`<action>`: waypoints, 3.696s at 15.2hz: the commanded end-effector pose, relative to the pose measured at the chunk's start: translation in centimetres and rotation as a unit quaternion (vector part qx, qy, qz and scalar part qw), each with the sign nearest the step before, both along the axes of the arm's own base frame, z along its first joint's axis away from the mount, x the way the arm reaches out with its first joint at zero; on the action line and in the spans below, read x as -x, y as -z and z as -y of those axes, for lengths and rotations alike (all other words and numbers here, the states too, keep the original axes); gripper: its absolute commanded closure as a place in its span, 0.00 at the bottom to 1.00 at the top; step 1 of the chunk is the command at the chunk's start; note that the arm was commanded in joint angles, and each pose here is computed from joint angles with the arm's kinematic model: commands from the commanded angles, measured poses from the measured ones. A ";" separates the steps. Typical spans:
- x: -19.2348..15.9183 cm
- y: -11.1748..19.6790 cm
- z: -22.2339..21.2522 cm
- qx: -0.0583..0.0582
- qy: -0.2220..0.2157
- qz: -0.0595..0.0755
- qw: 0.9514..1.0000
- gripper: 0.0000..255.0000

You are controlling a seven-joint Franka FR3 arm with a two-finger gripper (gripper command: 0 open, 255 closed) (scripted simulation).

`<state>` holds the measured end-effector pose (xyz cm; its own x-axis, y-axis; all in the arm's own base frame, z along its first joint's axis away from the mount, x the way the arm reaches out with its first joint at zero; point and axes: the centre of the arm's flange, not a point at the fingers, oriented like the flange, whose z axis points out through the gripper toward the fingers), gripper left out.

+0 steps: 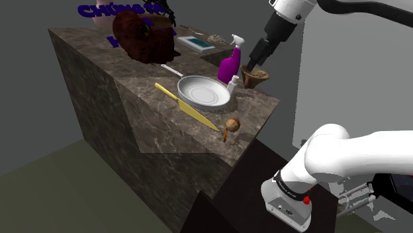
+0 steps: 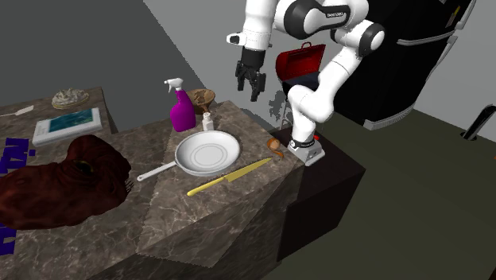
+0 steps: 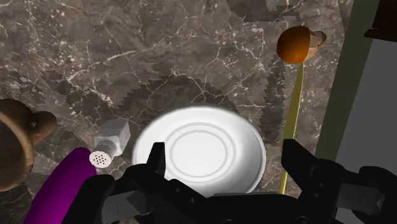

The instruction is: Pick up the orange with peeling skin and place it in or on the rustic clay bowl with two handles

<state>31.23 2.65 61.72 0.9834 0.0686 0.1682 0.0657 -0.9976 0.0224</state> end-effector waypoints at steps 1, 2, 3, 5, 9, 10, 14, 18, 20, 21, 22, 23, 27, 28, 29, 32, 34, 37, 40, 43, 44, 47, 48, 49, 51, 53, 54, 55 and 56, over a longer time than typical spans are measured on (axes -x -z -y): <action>0.0 0.0 0.0 0.000 0.000 0.000 1.000 0.00; 0.5 1.0 -0.4 -0.009 0.000 -0.002 1.000 0.00; 0.9 2.0 -0.8 -0.018 -0.001 -0.004 1.000 0.00; 1.8 4.0 -1.6 -0.035 -0.001 -0.008 0.999 0.00; 3.8 7.9 -3.4 -0.071 -0.002 -0.016 0.997 0.00; 4.2 8.9 -3.9 -0.080 -0.003 -0.018 0.997 0.00; 6.2 12.5 -6.1 -0.115 -0.004 -0.026 0.993 0.00; 6.4 14.7 -6.9 -0.121 -0.004 -0.028 0.992 0.00; 6.3 15.8 -7.1 -0.121 -0.004 -0.028 0.992 0.00; 6.3 16.3 -7.3 -0.121 -0.004 -0.028 0.992 0.00; 6.2 16.8 -7.4 -0.121 -0.004 -0.028 0.992 0.00; 6.2 17.1 -7.5 -0.121 -0.004 -0.028 0.992 0.00; 6.2 17.1 -7.5 -0.121 -0.004 -0.028 0.992 0.00; 6.2 17.1 -7.5 -0.121 -0.004 -0.028 0.992 0.00; 6.2 17.1 -7.5 -0.121 -0.004 -0.028 0.992 0.00; 6.2 17.1 -7.5 -0.121 -0.004 -0.028 0.992 1.00; 6.1 17.1 -7.4 -0.121 -0.004 -0.028 0.992 1.00; 6.1 17.2 -7.4 -0.121 -0.004 -0.028 0.992 1.00; 6.1 17.0 -7.4 -0.122 -0.004 -0.025 0.992 1.00; -1.7 17.3 -13.3 0.022 -0.178 -0.219 0.959 0.00; -1.5 17.9 -13.2 0.022 -0.178 -0.219 0.959 0.00; -1.1 19.4 -13.1 0.022 -0.178 -0.219 0.959 0.00; -1.0 19.9 -13.1 0.022 -0.178 -0.219 0.959 0.00; -0.8 20.4 -13.0 0.022 -0.178 -0.219 0.959 0.00; -0.6 21.2 -13.0 0.022 -0.178 -0.219 0.959 0.00; -0.6 21.2 -13.0 0.022 -0.178 -0.219 0.959 0.00; -0.6 21.2 -13.0 0.022 -0.178 -0.219 0.959 0.00; -0.6 21.2 -13.0 0.022 -0.178 -0.219 0.959 0.00; -0.6 21.2 -13.0 0.022 -0.178 -0.219 0.959 0.00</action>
<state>31.85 15.63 40.53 0.8722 0.4104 -0.2661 0.4147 -0.9090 -0.0428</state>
